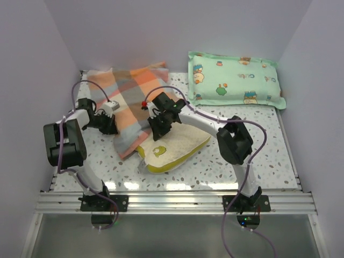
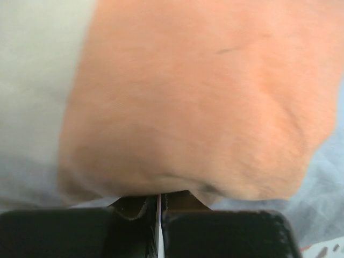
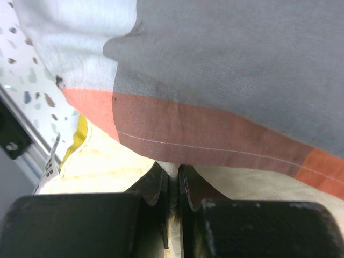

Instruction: Put the pillow into the pillowcase

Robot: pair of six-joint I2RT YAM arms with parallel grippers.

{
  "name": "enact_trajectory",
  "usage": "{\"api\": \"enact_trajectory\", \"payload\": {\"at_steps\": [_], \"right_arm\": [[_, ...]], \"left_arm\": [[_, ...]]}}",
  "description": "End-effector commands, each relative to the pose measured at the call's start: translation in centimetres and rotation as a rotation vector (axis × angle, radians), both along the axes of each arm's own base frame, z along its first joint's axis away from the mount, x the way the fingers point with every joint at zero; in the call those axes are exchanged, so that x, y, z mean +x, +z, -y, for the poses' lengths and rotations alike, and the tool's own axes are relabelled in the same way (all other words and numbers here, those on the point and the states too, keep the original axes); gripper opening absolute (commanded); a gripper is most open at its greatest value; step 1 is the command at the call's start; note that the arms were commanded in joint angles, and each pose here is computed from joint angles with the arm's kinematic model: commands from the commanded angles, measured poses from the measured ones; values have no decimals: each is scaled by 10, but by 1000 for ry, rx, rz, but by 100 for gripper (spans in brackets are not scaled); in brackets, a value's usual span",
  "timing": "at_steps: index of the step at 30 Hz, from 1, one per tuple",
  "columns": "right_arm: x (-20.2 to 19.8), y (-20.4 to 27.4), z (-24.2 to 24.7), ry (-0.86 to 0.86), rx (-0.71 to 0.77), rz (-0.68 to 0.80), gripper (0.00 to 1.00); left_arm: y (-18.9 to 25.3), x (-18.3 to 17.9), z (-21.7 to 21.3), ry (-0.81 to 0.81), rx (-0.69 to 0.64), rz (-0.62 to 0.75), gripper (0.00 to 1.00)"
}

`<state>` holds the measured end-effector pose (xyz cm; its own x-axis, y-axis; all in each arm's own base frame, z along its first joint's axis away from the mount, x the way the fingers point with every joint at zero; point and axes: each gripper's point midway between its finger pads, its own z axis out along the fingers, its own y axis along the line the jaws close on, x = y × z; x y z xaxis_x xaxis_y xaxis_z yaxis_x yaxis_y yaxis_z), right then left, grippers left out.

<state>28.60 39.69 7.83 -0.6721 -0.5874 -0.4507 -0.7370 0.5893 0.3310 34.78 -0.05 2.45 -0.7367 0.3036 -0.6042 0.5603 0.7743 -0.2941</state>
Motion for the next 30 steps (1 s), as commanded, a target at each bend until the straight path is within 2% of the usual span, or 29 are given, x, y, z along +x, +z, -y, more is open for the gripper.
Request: {"api": "enact_trajectory", "payload": {"at_steps": [1, 6, 8, 9, 14, 16, 17, 18, 19, 20, 21, 22, 24, 25, 26, 28, 29, 30], "right_arm": [[20, 63, -10, -74, 208, 4, 0], [59, 115, -7, -170, 387, 5, 0], [57, 139, -15, -168, 481, -57, 0], [60, 153, -19, -162, 530, -53, 0], [44, 237, -44, -97, 814, -175, 0], [38, 266, -48, -71, 901, -221, 0], [33, 274, -49, -107, 934, -320, 0], [29, 294, -49, -65, 1008, -307, 0], [24, 308, -45, -95, 1039, -392, 0], [25, 306, -42, -99, 1070, -412, 0], [31, 305, -35, -134, 1085, -445, 0], [35, 302, -30, -191, 1089, -525, 0], [60, 262, -13, -312, 1061, -590, 0], [72, 242, -6, -374, 1037, -620, 0], [82, 200, 3, -463, 981, -679, 0], [110, 161, 34, -564, 957, -665, 0], [122, 136, 54, -638, 922, -676, 0], [124, 129, 60, -644, 907, -667, 0]], "left_arm": [[42, -33, 47, -167, -140, 30, 0], [96, -88, 92, -374, -293, 34, 0], [138, -88, 106, -413, -365, 118, 0], [155, -94, 111, -415, -403, 107, 0], [255, -70, 126, -437, -499, 320, 0], [286, -65, 132, -409, -531, 340, 0], [304, -60, 136, -411, -538, 378, 0], [327, -46, 137, -375, -557, 418, 0], [343, -46, 139, -361, -565, 458, 0], [369, -27, 140, -367, -531, 618, 0], [379, -25, 144, -287, -586, 556, 0], [386, -15, 146, -253, -585, 577, 0], [388, 9, 160, -192, -582, 570, 0], [375, 27, 170, -180, -575, 531, 0], [360, 41, 181, -123, -534, 510, 0], [324, 61, 185, -96, -498, 472, 0], [319, 72, 178, -58, -477, 495, 18], [314, 76, 171, -42, -467, 504, 31]]}}
